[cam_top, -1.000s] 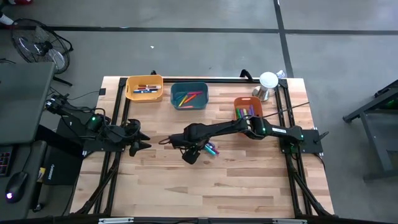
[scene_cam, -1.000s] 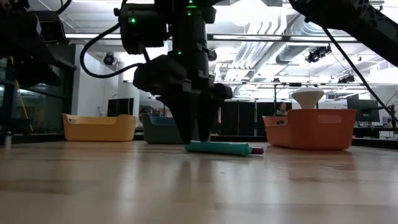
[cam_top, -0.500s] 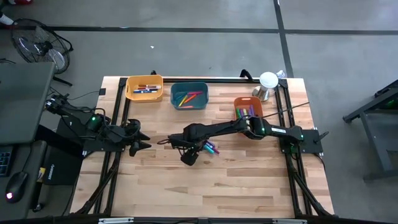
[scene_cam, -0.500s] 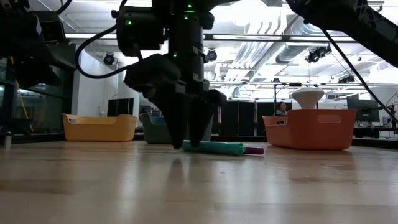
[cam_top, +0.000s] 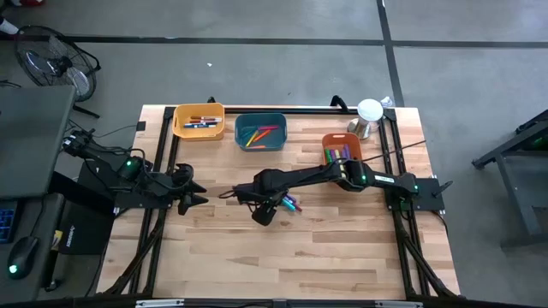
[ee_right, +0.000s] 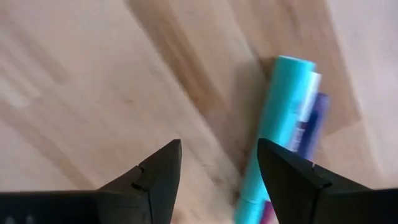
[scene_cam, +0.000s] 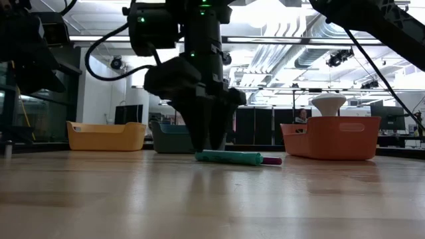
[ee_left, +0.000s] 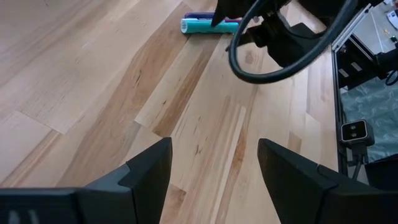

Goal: Pick & Place Markers
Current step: Put the blue highlighter pen into the orange bin

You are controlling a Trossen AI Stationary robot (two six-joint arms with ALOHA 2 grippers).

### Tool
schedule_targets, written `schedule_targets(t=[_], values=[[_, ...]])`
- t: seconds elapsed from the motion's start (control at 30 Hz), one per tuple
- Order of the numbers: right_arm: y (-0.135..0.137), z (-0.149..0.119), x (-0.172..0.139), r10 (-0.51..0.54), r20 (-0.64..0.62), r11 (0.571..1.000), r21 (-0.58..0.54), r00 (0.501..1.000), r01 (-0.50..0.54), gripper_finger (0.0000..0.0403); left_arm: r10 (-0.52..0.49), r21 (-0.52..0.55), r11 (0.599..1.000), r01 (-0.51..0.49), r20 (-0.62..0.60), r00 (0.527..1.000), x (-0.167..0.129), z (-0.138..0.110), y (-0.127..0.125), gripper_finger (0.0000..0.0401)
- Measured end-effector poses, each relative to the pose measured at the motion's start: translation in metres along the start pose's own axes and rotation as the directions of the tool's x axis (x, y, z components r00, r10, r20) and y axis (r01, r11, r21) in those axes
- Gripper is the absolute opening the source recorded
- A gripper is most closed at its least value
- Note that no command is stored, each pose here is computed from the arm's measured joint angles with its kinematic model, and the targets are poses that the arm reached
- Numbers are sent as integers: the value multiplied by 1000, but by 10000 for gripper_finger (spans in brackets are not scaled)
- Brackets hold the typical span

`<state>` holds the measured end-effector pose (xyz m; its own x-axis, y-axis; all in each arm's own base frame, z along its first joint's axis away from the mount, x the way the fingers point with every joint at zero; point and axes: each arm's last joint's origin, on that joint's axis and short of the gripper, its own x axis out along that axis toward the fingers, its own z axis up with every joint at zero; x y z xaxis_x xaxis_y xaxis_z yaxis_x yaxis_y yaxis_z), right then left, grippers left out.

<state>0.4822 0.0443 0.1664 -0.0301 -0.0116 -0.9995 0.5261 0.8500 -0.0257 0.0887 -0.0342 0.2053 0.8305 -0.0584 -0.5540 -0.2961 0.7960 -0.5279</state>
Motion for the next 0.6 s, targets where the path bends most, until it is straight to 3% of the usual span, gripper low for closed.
schedule_targets(t=[0.6], values=[[-6,1,0,-63,19,997,-38,998,64,200,5,0,1000,-5,6,1000,0,0,0,232]])
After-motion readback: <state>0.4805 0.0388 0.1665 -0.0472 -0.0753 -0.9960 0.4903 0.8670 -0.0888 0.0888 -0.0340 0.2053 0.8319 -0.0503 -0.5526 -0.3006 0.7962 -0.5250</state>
